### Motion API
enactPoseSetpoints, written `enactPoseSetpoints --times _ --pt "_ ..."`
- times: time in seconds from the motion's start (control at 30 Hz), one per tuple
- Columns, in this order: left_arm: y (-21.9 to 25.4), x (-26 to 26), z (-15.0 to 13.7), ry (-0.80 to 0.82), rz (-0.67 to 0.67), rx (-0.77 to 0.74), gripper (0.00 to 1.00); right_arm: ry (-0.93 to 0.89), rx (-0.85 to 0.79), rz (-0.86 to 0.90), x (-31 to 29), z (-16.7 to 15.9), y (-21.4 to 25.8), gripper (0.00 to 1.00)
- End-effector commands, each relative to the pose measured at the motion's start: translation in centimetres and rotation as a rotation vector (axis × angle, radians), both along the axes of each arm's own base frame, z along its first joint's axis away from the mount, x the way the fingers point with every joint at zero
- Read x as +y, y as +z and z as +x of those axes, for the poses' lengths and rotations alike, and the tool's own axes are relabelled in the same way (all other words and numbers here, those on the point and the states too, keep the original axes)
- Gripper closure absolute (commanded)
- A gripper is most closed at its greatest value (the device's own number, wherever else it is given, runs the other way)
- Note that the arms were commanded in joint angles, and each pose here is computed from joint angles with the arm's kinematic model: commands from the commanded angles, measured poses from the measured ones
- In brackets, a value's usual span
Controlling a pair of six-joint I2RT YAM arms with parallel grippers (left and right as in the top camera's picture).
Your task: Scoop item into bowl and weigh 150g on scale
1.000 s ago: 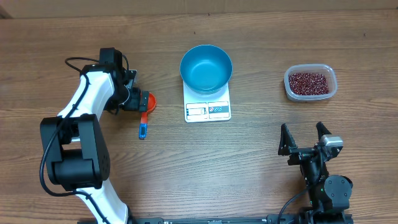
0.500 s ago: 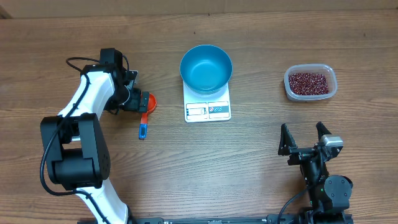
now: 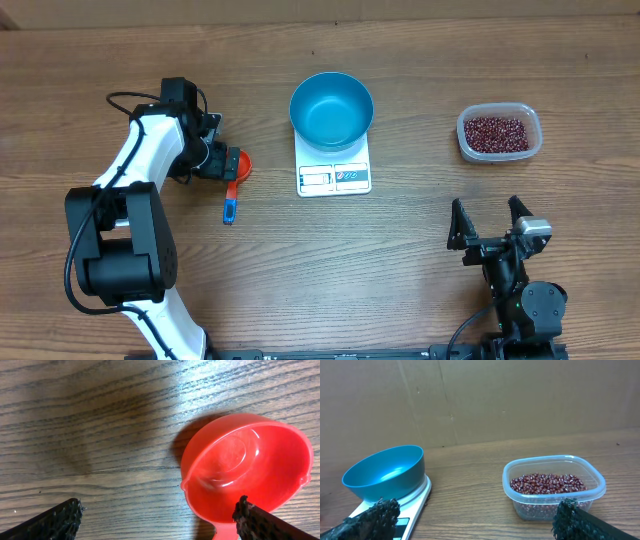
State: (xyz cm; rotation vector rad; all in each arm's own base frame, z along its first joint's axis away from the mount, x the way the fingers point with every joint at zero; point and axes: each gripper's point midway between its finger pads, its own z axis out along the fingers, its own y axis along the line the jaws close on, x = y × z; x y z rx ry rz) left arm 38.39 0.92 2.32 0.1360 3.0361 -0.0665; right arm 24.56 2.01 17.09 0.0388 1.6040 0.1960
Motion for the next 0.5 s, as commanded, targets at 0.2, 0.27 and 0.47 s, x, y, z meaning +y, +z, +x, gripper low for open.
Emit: enactPoseSetpoints --times 0.2,0.27,0.47 --pt "0.31 -0.38 0.40 -0.025 -0.012 -0.006 0.00 0.003 -0.008 0.004 0.10 -0.01 -0.08 0.00" --pt "0.31 -0.37 0.35 -0.025 -0.012 -0.004 0.00 0.002 -0.008 0.004 0.10 -0.01 -0.08 0.00" --pt "0.31 -0.38 0.32 -0.025 -0.012 -0.003 0.00 0.003 -0.008 0.004 0.10 -0.01 -0.08 0.00"
